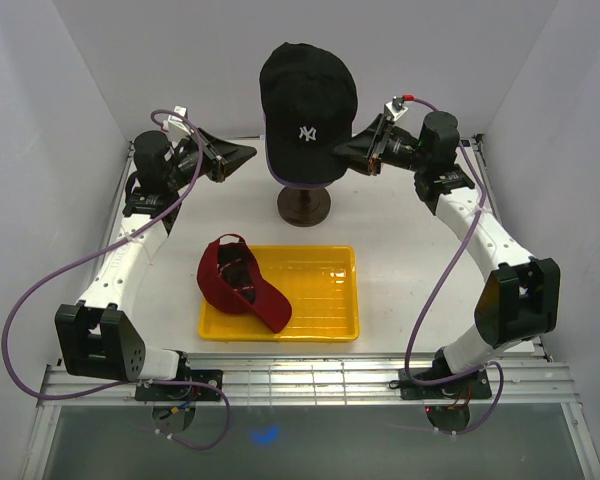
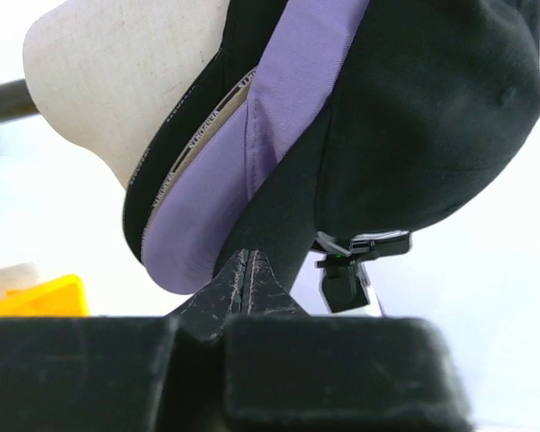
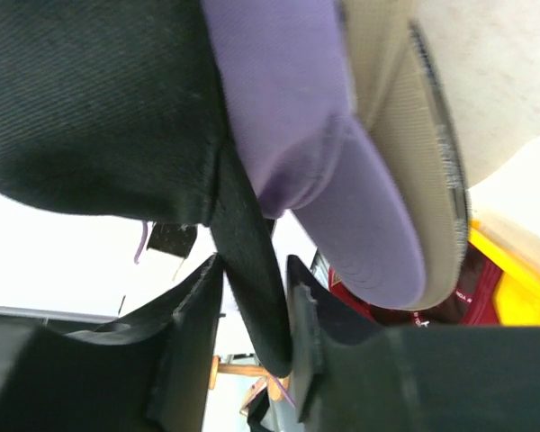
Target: Stack the hats
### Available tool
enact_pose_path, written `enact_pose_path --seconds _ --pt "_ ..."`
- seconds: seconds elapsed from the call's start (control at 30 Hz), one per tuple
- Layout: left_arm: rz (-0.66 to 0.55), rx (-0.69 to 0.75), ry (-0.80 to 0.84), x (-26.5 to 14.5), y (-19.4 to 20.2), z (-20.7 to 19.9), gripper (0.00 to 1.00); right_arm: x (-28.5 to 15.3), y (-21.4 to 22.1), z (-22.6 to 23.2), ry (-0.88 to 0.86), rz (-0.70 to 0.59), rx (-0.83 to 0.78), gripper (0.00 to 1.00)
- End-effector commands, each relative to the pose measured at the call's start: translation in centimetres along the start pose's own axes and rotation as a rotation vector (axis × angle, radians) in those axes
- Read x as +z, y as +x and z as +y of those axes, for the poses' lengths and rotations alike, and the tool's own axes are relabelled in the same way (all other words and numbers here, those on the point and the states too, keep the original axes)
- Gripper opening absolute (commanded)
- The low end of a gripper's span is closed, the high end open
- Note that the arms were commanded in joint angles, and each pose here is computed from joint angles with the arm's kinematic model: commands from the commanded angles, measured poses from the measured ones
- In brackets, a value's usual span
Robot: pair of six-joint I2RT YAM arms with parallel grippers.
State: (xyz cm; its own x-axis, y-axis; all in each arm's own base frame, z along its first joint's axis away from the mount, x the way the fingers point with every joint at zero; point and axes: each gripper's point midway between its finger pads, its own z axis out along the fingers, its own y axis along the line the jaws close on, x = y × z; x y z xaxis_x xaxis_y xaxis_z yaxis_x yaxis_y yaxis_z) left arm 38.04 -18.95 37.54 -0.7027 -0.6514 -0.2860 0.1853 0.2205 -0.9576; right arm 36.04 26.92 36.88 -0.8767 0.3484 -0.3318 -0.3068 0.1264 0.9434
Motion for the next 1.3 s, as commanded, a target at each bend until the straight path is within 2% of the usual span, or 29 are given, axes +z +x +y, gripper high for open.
enact_pose_path --seconds 0.0,0.2,0.4,0.97,1.27 --pt "-0.007 0.057 0.057 -0.8 0.0 -2.8 0.00 -0.5 -1.4 -3.3 0.135 -0.073 0.049 0.40" --pt "-0.006 0.054 0.059 -0.7 -0.1 -2.8 0.00 -0.9 -1.2 -2.9 0.141 -0.084 0.037 0.41" --pt "-0.006 0.056 0.065 -0.7 -0.1 -3.0 0.00 -1.4 -1.8 -1.6 0.166 -0.111 -0.039 0.38" --pt "-0.003 0.053 0.069 -0.8 0.0 -3.1 0.00 -1.1 -0.3 -4.8 0.279 -0.058 -0.046 0.36" --pt "-0.004 0.049 0.069 -0.7 -0.1 -3.1 0.00 -1.2 -0.1 -6.0 0.342 -0.051 -0.074 0.46"
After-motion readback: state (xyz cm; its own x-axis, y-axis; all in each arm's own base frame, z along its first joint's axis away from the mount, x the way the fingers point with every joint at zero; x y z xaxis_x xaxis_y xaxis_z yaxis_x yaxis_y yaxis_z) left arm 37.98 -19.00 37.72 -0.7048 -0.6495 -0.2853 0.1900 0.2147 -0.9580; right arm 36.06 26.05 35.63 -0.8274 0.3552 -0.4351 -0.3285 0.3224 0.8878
